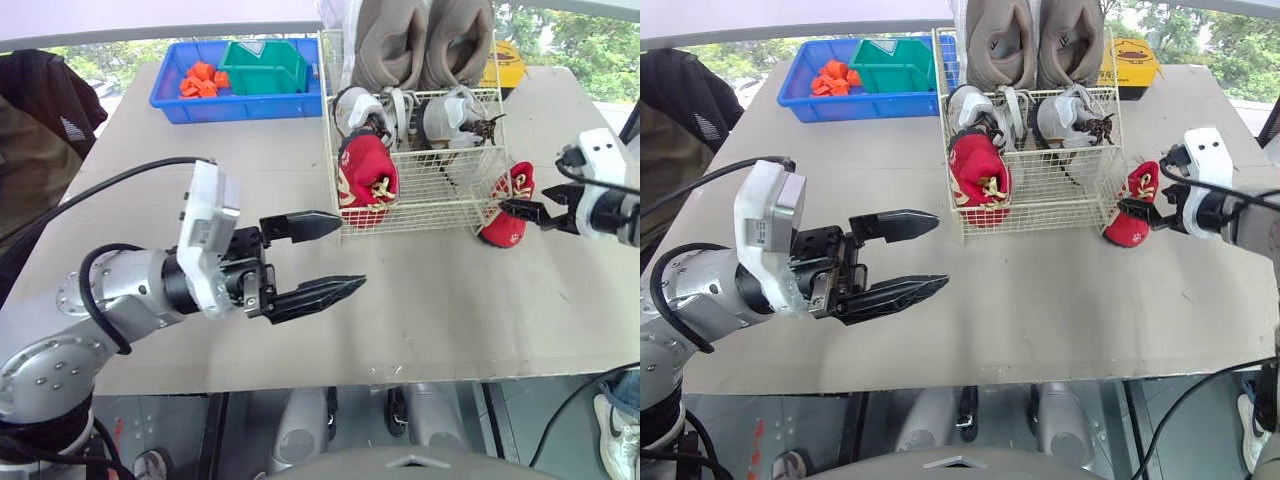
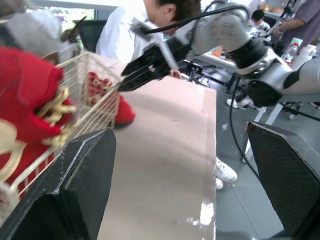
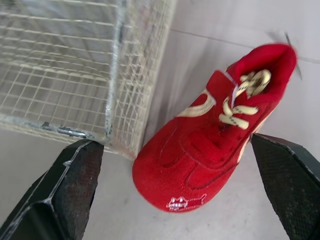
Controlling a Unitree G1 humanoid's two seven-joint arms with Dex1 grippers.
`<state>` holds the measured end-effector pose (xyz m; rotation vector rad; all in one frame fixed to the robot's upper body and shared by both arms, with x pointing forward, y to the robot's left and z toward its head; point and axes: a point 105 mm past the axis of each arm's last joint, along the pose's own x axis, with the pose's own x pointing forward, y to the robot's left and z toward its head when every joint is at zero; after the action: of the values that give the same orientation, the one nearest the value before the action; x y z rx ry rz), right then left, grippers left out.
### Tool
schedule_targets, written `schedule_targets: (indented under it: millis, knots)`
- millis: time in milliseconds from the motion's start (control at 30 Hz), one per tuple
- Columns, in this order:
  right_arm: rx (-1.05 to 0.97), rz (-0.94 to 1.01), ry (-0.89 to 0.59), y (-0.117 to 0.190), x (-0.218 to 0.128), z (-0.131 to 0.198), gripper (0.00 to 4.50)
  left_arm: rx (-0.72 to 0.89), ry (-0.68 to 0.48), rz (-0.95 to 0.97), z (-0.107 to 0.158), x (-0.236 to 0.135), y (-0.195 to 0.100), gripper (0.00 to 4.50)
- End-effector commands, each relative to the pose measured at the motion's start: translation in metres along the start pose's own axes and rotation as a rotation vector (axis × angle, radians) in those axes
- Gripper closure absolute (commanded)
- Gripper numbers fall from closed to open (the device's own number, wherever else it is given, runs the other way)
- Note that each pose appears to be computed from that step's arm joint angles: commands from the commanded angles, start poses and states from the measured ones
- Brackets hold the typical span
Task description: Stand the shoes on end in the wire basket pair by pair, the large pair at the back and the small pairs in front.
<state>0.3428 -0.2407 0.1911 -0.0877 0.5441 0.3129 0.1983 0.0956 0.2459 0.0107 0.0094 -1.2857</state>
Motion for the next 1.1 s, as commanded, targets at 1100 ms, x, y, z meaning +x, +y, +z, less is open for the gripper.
schedule_targets:
  millis: [1100]
  knots:
    - [-0.077,0.24,-0.175,0.04,-0.031,0.02,0.0,0.053,-0.026,0.044,-0.001,0.004,0.004,0.01]
